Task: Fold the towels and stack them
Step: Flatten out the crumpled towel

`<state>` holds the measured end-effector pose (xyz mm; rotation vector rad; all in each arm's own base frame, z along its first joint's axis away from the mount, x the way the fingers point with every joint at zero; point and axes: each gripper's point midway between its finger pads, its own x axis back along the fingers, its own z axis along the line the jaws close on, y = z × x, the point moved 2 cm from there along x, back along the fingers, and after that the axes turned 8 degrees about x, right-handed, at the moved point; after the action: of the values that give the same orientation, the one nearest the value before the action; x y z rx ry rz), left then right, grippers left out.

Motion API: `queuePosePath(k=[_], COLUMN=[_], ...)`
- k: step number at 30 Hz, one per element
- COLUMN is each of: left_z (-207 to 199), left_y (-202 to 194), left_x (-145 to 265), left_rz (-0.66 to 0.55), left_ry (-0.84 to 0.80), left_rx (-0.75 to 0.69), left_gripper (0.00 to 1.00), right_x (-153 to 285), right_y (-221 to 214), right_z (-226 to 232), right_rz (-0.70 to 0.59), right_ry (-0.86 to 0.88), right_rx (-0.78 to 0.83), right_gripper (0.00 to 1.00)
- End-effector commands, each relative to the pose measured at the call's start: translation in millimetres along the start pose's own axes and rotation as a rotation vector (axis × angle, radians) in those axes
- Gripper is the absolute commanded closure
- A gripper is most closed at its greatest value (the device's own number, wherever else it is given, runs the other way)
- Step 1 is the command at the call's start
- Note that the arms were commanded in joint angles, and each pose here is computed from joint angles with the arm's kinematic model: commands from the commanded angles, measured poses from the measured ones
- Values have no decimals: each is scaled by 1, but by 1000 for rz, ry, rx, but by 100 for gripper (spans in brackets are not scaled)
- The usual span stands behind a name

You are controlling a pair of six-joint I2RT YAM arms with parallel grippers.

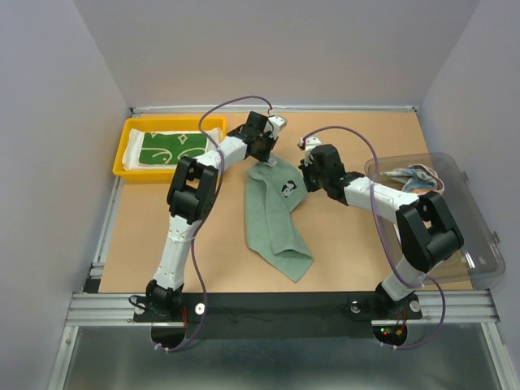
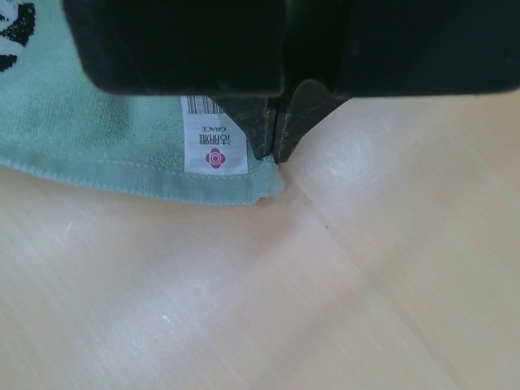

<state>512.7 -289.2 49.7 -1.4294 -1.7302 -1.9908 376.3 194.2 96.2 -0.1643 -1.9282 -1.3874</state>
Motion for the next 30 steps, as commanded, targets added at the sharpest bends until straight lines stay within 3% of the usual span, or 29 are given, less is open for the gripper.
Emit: queuePosePath(k=[1,5,8,12,16,19,21,22,25,30], left_z=[7,0,-13,-37,-71,-88,-106,-109,-128,-150], left_y=[88,154,190,214,212,196,187,177,157,131], left_x=[94,174,237,309,374,388,419,416,463,511], left_rz=[-236,-462,-615,-760,-861,-873,-919,-901,-965,-1034], left_ry=[35,67,43,-23,-84,-122,-159,-165,-212,-287], left_rx=[47,36,24,0,-57,-77,-102,-102,-120,-132], left_gripper=[100,100,100,100,100,100,100,100,100,100], right_x=[17,40,78,124,191,245,263,296,340,391], right_y=[87,136,196,238,270,275,266,268,259,250], right_z=[-53,-87,-113,-128,-136,-134,-128,-122,-108,-79], right_rz=[-196,-292,-422,-527,-652,-740,-750,-818,-908,-1005], right_ry=[-184,-279,-362,-435,-491,-506,-483,-470,-423,-290], right_rx=[5,20,46,99,157,187,226,249,293,365], right_gripper=[99,99,99,99,99,99,99,99,99,99])
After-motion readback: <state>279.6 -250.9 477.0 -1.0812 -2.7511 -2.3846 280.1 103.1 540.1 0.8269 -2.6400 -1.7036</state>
